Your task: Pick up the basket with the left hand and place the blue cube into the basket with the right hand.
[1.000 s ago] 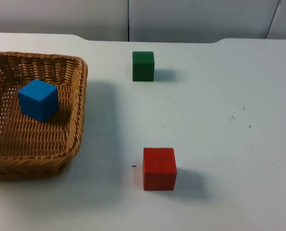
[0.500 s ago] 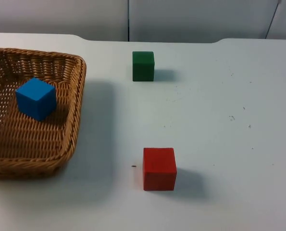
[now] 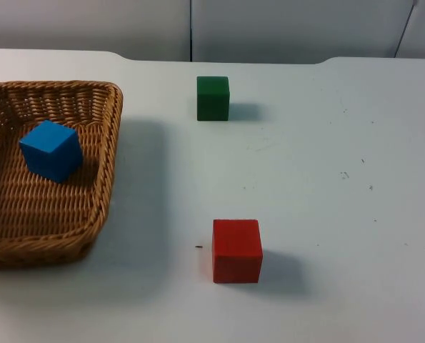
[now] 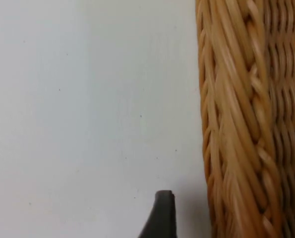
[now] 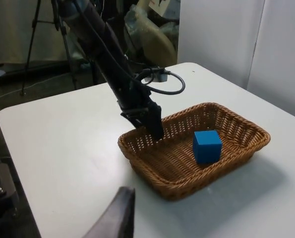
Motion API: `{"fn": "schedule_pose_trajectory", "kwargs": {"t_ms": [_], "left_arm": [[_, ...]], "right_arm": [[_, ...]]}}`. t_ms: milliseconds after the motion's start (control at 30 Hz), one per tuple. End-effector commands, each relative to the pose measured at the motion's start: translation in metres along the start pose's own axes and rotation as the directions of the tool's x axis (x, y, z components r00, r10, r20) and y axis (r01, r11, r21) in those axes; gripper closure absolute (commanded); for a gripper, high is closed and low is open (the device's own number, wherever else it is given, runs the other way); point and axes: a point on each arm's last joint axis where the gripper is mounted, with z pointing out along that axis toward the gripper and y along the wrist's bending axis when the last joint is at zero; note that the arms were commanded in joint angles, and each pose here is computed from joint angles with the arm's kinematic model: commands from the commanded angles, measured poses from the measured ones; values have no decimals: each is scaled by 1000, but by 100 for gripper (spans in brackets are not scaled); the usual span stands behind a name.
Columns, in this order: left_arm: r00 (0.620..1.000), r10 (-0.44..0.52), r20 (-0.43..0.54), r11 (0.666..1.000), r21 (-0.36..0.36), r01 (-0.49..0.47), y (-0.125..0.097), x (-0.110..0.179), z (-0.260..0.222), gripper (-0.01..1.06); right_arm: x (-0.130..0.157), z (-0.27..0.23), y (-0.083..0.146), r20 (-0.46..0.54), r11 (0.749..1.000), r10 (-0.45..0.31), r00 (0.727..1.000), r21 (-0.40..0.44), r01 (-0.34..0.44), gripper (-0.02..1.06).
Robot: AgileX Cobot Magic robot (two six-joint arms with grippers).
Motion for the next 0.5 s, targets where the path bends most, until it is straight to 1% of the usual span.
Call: {"fn": "schedule_pose_trajectory", "kwargs": {"t_ms": [0,233,367,400,467], "left_arm": [[999,34,8,999,-12,-34,-1,-3,-1,31],[997,63,35,998,-21,-62,-5,-10,-10,31],[990,96,104,994,-57,-90,-12,-18,-29,31],[990,96,104,994,-57,-90,-12,-18,-29,31],[981,119,150,991,-82,-107,-17,-22,-42,31]], "right_arm": [[1,0,0,4,1000,5,1000,-3,-5,0],[1,0,1,4,1000,8,1000,-4,-8,0],[1,0,1,4,1000,9,1000,-5,-9,0],[1,0,1,4,1000,9,1000,-5,-9,0],[1,0,1,4,1000,9,1000,-5,-9,0]]}}
